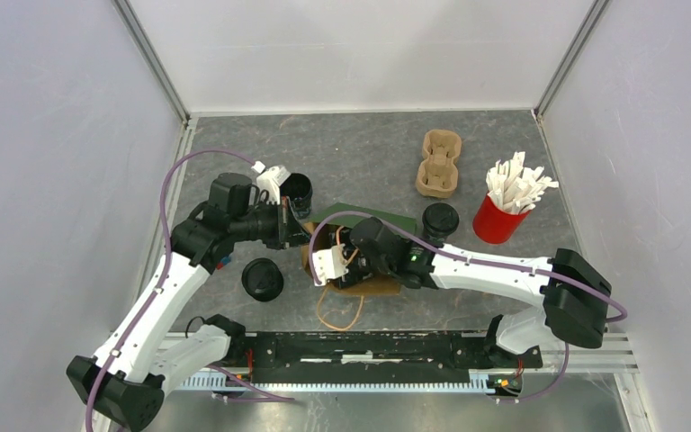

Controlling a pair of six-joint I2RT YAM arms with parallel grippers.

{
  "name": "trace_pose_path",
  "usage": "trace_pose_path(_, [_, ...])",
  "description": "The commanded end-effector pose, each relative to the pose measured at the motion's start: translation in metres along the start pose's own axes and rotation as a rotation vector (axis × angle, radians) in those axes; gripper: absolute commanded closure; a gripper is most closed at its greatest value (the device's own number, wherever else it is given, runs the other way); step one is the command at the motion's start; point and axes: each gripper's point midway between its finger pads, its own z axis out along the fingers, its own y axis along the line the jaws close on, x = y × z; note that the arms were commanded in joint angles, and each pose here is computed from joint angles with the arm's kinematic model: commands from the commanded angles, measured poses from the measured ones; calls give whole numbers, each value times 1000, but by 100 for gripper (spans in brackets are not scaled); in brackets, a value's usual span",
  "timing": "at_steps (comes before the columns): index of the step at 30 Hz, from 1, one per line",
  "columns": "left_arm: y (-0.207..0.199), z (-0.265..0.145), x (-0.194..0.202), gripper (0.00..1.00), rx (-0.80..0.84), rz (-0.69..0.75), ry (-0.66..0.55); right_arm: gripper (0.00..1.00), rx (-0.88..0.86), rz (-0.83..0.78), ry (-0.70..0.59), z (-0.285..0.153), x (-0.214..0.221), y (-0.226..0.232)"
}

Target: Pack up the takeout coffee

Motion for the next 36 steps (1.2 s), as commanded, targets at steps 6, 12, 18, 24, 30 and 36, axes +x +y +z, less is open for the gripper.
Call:
trace_pose_path(6, [-12,-7,-10,94,14,-48,-14,27,95,-36,-53,-17,-15,-29])
trace_pose_path(12, [-12,-6,-7,93,15,-55,-6,27,115,-33,-65,-20,-16,-31])
trace_pose_path(18, [-14,-7,-5,93,31,-55,-8,27,151,-28,-17,-16,-7,-36])
trace_pose_path(24, [-15,-7,0,94,49,-54,-3,27,169,-53,21,-14,1,-37])
trace_pose_path(30, [-18,-5,0,93,69,-62,-5,26,153,-60,22,-10,1,-36])
trace_pose_path(36, [-15,-3,5,93,70,-73,5,27,116,-65,-32,-5,-10,-31])
